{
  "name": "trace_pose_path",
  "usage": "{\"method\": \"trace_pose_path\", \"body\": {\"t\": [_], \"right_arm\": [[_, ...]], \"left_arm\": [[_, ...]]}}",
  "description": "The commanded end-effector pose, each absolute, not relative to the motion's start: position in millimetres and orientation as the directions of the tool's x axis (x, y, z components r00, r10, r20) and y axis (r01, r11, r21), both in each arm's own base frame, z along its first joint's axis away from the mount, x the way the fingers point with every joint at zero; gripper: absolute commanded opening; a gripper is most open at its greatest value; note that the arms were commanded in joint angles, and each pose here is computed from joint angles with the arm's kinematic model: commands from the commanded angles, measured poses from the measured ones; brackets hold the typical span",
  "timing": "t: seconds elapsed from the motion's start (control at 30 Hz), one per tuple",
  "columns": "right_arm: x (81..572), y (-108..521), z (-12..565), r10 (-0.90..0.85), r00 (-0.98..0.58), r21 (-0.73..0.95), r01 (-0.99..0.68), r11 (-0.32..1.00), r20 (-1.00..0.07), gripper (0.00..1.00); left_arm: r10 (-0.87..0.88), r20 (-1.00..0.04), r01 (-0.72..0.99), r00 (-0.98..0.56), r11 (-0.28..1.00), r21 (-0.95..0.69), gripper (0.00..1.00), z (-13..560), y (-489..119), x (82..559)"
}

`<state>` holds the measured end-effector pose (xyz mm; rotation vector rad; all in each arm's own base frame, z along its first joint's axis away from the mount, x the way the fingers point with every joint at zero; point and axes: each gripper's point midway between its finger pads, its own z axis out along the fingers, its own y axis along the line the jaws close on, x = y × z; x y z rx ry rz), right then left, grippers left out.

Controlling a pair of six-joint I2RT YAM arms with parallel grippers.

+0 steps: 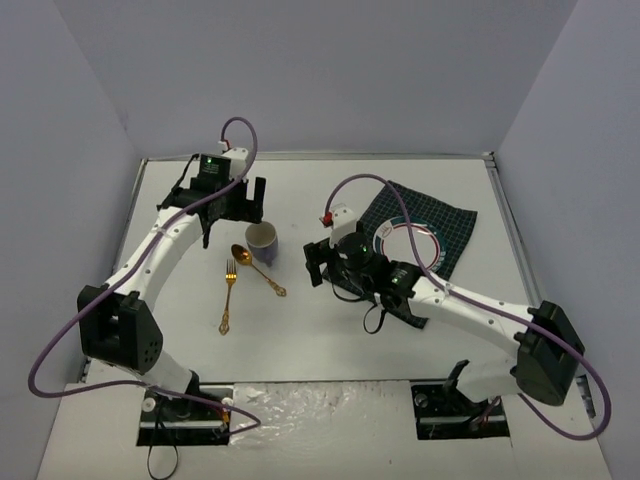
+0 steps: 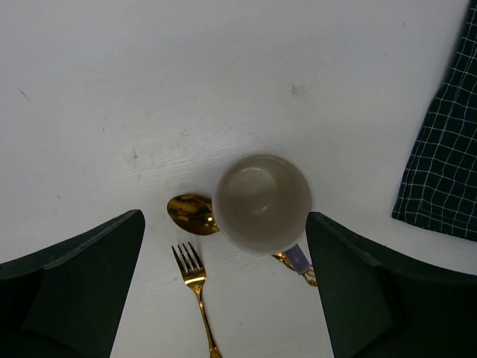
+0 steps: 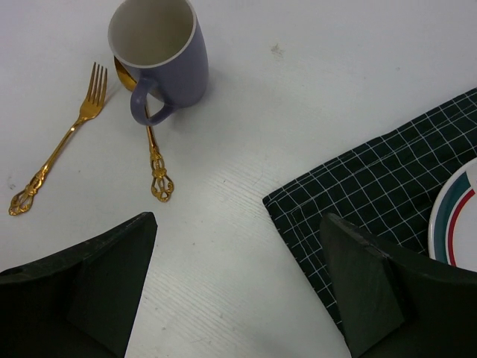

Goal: Set the dinner table for one person

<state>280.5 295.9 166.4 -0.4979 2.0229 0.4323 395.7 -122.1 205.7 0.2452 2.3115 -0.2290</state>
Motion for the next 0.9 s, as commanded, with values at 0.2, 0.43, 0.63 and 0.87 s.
{"method": "trace_pose_path", "body": {"t": [0.2,0.43,0.63,0.87], "right_arm": [[265.8,275.2,206.5,-0.057,-0.366,0.150,-0.513,0.845,-0.929,0.88],[261.7,268.4,200.8,-0.057,-0.370,0.149,-0.506,0.850,-0.927,0.88],[261.2,267.8,195.2,-0.065,-0.378,0.146,-0.504,0.851,-0.923,0.88],[262.1,268.8,187.7,-0.080,-0.390,0.139,-0.502,0.854,-0.917,0.88]], "left_arm": [[0.321,-0.648,0.432,-0.691,0.902,-0.014,0.73,176.3,-131.4,423.3],[0.343,-0.589,0.434,-0.732,0.901,-0.014,0.60,146.5,-131.0,428.2],[0.331,-0.582,0.432,-0.742,0.901,-0.039,0.39,136.4,-135.8,429.8],[0.262,-0.621,0.399,-0.739,0.913,-0.089,0.08,147.3,-145.4,431.4]]}}
